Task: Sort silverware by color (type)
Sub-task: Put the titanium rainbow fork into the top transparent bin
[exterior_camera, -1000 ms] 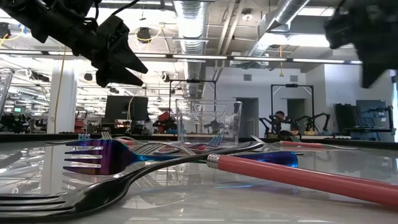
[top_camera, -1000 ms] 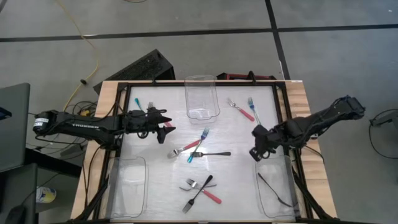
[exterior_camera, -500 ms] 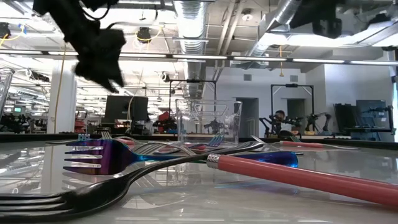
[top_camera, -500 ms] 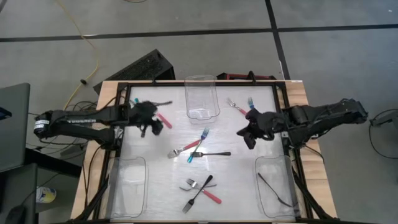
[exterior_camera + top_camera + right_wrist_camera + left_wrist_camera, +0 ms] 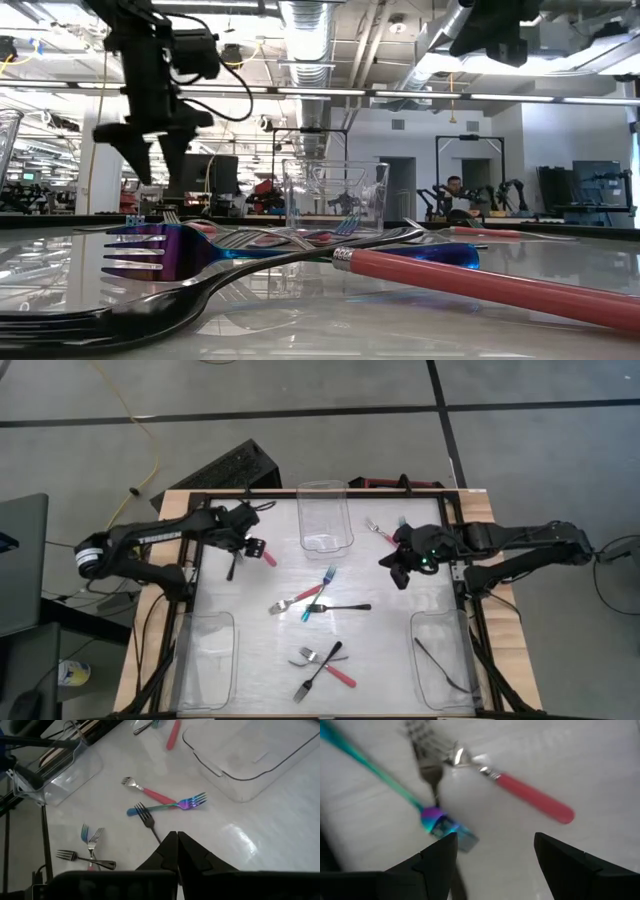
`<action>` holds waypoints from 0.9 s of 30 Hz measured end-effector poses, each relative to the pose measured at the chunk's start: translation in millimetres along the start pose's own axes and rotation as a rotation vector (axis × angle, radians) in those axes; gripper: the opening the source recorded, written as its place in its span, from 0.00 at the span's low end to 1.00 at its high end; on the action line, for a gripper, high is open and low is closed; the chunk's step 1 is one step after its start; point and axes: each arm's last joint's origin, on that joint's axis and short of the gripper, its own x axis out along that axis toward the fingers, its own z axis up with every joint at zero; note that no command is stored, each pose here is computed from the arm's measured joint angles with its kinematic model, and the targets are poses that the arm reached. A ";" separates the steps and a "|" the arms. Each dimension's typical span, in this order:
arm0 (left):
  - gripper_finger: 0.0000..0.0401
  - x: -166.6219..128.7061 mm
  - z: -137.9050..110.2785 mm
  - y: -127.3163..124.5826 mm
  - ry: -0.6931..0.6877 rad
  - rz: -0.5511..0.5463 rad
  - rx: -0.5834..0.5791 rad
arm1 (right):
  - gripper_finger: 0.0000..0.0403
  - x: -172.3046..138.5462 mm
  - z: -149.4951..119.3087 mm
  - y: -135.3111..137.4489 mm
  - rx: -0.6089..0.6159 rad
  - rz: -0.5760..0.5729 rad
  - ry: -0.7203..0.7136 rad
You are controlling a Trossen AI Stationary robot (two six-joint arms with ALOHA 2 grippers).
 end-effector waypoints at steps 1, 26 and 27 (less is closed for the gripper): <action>0.62 2.6 1.5 -1.7 -0.006 -0.006 -0.004 | 0.07 0.0 0.0 0.2 -0.006 0.001 0.000; 0.62 11.2 -0.2 -7.2 -0.053 0.088 0.101 | 0.07 0.1 20.3 -1.9 0.194 0.058 -0.156; 0.62 11.2 0.3 -6.7 -0.063 0.100 0.104 | 0.07 0.0 19.1 -0.2 0.204 0.065 -0.151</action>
